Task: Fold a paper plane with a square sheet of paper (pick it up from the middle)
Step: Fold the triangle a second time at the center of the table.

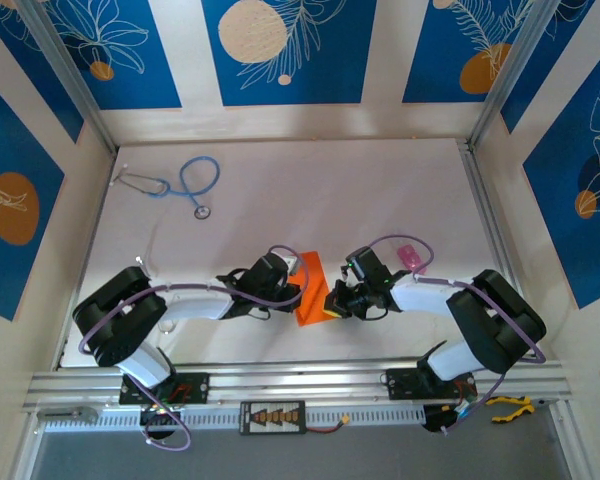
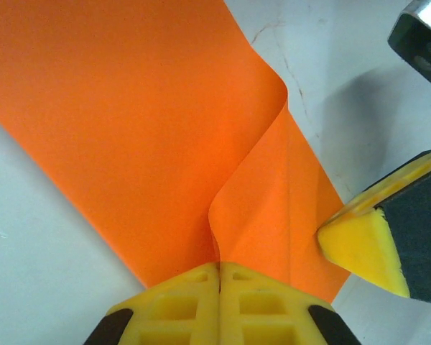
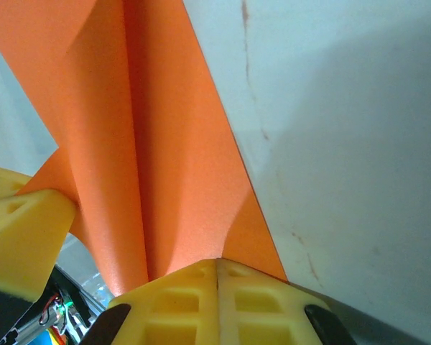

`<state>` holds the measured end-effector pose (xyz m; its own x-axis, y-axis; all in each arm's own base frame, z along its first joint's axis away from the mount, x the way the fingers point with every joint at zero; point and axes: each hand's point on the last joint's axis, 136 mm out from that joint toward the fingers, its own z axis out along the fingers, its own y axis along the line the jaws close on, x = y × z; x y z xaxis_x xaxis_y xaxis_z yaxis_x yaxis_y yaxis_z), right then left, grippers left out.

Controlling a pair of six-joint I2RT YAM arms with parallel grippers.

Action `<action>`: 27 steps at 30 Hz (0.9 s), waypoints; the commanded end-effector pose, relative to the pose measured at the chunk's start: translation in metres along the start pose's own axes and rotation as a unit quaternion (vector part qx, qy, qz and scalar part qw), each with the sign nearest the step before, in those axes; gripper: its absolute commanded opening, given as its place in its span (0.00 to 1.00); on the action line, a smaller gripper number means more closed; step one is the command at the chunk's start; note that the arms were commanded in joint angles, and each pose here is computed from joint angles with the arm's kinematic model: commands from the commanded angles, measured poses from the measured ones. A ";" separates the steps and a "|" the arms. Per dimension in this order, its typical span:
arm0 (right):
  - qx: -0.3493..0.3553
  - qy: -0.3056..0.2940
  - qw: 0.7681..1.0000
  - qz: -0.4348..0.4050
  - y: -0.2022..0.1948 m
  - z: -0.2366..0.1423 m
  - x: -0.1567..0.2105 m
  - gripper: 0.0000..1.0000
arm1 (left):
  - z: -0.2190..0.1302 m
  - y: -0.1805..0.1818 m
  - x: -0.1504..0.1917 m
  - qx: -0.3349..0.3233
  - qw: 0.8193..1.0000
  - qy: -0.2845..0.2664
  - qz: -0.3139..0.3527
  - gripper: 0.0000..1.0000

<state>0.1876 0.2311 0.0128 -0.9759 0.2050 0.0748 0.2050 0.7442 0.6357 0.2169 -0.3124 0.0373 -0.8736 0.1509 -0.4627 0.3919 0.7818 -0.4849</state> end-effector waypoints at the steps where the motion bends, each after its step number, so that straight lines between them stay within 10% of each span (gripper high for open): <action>1: 0.042 0.002 0.999 0.016 -0.022 0.000 0.004 0.00 | 0.001 0.000 -0.006 -0.001 1.000 0.003 0.007 0.00; 27: -0.042 0.014 0.998 -0.047 0.034 0.002 0.007 0.00 | -0.001 -0.007 -0.006 0.015 1.000 0.004 0.003 0.00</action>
<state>0.1873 0.2493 0.0268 -0.9880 0.1497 0.0384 0.1358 0.7225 0.6779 0.2156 -0.3150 0.0373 -0.8749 0.1615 -0.4566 0.4004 0.7717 -0.4941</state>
